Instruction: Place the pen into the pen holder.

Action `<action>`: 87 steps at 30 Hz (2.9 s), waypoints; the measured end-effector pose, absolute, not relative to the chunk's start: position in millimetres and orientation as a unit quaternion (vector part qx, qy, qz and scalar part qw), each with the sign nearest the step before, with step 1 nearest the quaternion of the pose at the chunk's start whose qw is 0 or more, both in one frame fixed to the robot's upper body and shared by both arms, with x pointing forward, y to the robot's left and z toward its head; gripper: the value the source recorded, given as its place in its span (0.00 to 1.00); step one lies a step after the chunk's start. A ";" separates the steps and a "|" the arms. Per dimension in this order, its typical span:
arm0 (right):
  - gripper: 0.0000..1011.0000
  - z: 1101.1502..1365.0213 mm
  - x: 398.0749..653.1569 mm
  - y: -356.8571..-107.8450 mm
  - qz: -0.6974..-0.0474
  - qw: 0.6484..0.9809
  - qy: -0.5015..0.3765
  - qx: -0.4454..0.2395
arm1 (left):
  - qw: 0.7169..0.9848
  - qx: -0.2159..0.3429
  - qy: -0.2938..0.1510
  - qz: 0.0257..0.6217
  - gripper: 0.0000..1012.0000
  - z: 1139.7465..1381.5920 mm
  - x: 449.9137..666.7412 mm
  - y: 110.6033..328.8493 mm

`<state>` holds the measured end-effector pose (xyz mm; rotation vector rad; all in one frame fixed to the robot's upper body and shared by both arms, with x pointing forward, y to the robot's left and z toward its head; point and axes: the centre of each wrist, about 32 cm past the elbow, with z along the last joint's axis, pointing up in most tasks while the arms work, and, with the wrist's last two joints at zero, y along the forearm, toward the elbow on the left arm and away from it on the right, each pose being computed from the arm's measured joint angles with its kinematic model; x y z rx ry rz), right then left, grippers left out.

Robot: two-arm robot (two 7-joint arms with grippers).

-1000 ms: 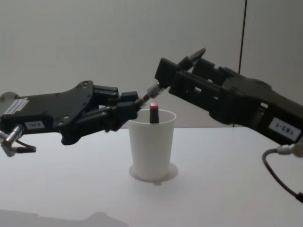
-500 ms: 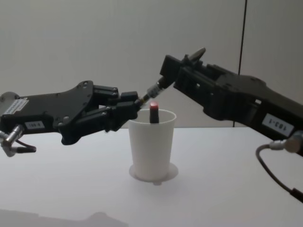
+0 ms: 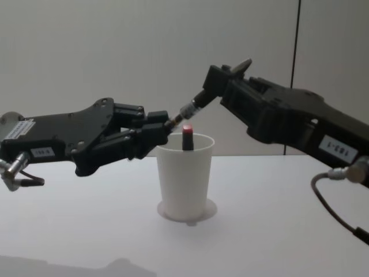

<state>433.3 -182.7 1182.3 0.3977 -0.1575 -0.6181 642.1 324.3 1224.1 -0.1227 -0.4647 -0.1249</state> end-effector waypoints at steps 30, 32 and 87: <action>0.12 1186.6 431.2 -183.2 -0.303 0.927 -0.087 0.202 | 0.969 -0.060 -0.230 -0.063 0.54 1224.0 642.1 324.5; 0.12 1186.8 431.1 -183.1 -0.303 0.927 -0.087 0.202 | 0.969 -0.060 -0.230 -0.063 0.62 1224.1 642.1 324.5; 0.12 1202.2 423.4 -196.0 -0.444 0.870 -0.149 0.156 | 0.969 -0.060 -0.230 -0.062 0.99 1224.1 642.1 324.4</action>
